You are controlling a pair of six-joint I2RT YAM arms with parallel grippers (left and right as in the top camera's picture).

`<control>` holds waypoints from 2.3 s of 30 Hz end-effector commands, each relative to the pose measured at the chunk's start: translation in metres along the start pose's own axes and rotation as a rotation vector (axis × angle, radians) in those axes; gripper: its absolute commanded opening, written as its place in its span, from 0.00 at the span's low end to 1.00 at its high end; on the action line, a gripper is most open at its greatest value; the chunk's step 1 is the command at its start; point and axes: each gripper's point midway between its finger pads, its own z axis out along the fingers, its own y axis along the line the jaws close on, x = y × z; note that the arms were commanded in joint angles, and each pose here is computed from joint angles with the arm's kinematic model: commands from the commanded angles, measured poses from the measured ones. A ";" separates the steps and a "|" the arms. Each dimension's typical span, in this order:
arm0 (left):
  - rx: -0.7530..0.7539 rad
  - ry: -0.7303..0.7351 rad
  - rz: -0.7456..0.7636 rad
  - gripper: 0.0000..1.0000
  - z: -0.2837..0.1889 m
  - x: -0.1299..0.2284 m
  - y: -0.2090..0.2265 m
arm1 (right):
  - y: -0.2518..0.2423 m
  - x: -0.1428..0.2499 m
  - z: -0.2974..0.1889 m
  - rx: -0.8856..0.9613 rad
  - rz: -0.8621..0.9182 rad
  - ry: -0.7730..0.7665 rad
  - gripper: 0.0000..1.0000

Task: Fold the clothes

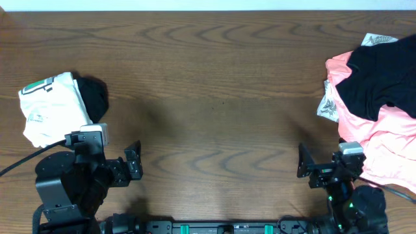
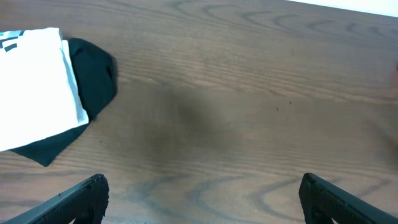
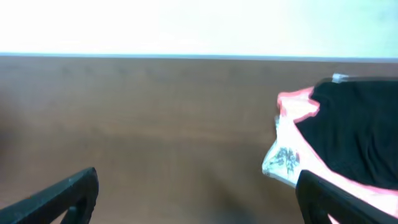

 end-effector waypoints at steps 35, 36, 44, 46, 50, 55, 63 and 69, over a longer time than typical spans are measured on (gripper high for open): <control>-0.005 -0.003 0.019 0.98 -0.001 0.000 0.001 | -0.021 0.035 0.044 0.098 -0.270 -0.149 0.99; -0.005 -0.003 0.019 0.98 -0.001 0.000 0.001 | -0.021 0.035 0.044 0.098 -0.270 -0.148 0.99; -0.005 -0.003 0.019 0.98 -0.001 0.000 0.001 | -0.021 0.035 0.044 0.098 -0.270 -0.148 0.99; -0.005 -0.003 0.019 0.98 -0.001 0.000 0.001 | -0.021 0.035 0.044 0.098 -0.270 -0.148 0.99; -0.005 -0.006 0.019 0.98 -0.001 0.000 0.000 | -0.021 0.035 0.044 0.099 -0.270 -0.148 0.99; -0.045 -0.023 0.023 0.98 -0.010 0.004 0.006 | -0.021 0.035 0.044 0.098 -0.270 -0.148 0.99; -0.065 -0.059 0.029 0.98 0.010 0.045 0.015 | -0.021 0.035 0.044 0.098 -0.270 -0.149 0.99; -0.053 -0.201 0.045 0.98 0.048 0.061 0.023 | -0.021 0.035 0.044 0.098 -0.270 -0.148 0.99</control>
